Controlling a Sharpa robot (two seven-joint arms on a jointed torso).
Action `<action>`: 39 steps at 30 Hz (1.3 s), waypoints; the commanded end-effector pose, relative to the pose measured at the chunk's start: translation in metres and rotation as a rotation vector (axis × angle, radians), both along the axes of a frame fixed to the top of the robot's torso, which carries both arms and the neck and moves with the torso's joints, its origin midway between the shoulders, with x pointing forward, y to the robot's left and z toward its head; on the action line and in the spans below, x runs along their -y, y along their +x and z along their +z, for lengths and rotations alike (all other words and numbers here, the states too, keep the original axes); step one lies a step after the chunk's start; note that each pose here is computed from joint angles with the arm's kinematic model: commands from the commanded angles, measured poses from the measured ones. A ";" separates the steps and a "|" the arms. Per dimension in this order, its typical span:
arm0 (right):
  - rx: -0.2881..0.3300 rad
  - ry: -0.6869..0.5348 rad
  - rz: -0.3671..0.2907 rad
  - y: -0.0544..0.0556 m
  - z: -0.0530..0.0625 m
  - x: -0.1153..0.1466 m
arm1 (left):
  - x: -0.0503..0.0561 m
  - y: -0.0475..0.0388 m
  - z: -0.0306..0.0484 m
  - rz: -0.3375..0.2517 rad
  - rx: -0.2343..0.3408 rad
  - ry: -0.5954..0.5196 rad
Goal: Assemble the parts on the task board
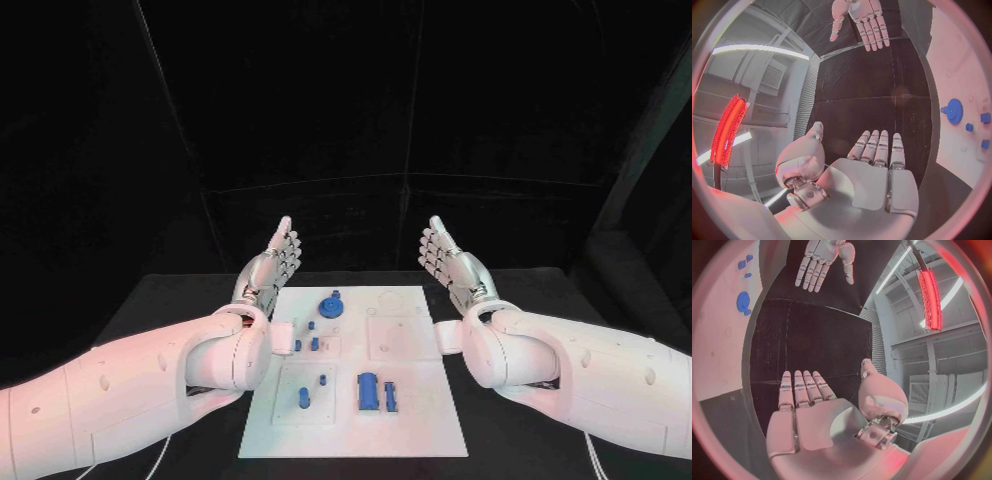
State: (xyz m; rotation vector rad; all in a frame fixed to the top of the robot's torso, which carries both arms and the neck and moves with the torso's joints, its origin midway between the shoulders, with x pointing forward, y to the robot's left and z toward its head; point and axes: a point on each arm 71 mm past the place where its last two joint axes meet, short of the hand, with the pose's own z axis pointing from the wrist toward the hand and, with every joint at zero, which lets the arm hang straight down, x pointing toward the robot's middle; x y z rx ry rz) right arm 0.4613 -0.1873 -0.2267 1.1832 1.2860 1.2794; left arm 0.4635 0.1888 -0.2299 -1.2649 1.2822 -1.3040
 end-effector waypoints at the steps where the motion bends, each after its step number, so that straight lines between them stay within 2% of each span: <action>1: 0.015 -0.001 -0.078 0.000 0.003 0.005 | -0.004 -0.0016 0.0056 0.072 0.057 0.065; 39: 0.015 -0.001 -0.078 0.000 0.003 0.005 | -0.004 -0.0018 0.0057 0.073 0.058 0.065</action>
